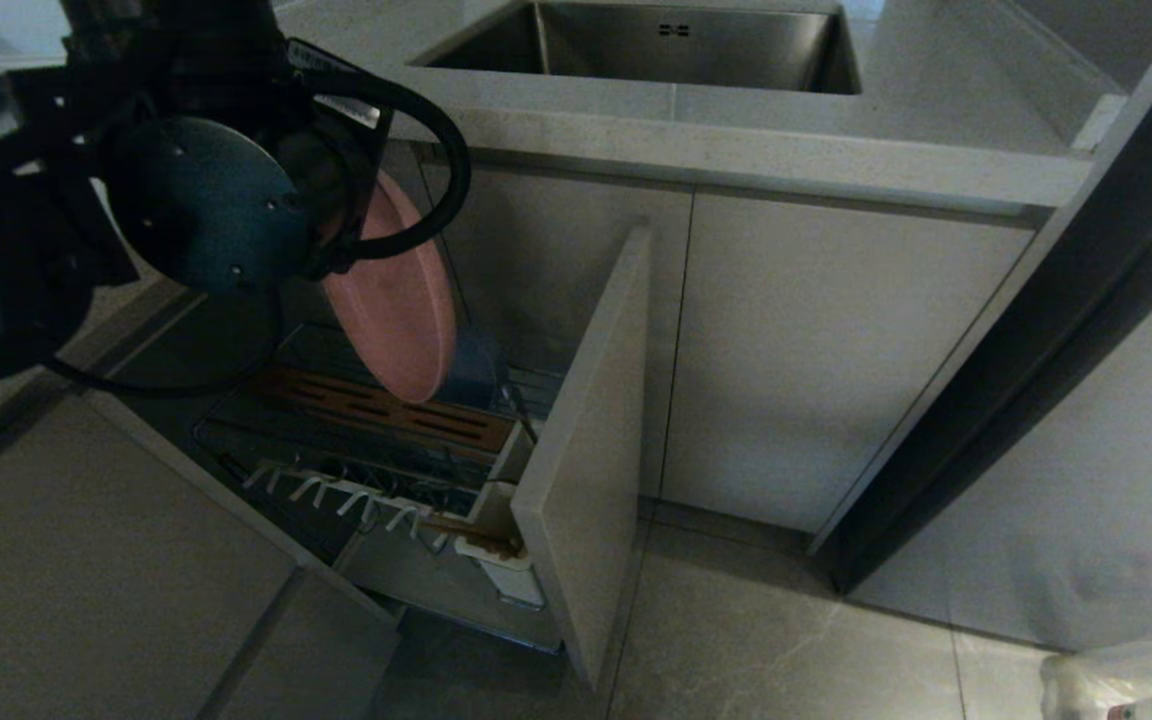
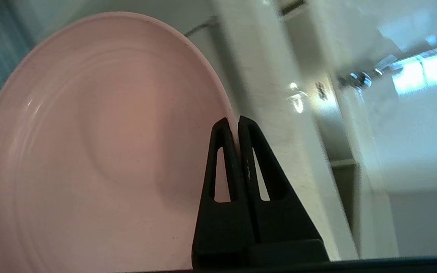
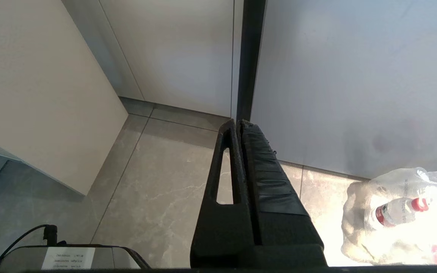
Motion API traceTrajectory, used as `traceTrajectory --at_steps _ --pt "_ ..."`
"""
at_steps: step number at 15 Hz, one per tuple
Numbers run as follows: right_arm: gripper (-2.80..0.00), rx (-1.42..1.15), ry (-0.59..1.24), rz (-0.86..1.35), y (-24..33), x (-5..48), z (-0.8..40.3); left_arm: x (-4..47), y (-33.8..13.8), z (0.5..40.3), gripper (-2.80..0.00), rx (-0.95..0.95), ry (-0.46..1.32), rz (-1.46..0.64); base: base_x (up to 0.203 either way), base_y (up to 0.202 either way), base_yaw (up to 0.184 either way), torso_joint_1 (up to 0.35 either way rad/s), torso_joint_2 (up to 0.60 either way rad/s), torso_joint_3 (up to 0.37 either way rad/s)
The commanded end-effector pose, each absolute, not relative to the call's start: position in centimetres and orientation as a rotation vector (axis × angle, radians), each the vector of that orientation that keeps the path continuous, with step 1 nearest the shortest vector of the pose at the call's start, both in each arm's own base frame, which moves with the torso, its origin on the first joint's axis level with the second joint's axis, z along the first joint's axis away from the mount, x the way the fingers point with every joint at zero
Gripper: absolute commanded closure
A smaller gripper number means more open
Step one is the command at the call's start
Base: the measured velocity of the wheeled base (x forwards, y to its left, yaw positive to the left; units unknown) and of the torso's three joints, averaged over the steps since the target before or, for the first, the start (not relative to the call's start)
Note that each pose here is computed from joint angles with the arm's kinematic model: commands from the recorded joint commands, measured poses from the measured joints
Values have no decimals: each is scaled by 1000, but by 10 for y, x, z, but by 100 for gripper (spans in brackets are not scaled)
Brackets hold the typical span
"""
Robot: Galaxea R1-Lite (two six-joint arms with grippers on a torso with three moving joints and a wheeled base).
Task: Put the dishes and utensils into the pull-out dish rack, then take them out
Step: Pick up the plate and place it in the cupboard
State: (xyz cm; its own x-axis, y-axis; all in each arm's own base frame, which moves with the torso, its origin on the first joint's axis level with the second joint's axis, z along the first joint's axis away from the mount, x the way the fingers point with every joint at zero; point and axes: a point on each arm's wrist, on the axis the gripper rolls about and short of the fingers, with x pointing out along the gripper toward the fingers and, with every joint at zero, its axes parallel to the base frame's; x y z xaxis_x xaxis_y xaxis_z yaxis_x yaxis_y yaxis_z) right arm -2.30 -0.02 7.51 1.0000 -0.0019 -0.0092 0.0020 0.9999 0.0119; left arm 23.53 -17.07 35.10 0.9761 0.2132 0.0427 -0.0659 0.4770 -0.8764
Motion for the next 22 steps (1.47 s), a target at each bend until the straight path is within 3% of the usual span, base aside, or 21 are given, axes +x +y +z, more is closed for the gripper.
traceTrajectory --at_steps 1,13,22 --pt "0 12 10 -2 0 -23 75 243 -173 334 0 -1099 -140 215 0 0 0 0 0 0" --pt "0 11 11 -2 0 -23 75 263 -163 290 0 -1227 -67 414 0 0 0 0 0 0" --pt "0 12 9 -2 0 -23 75 275 -149 284 0 -1281 -104 465 0 0 0 0 0 0"
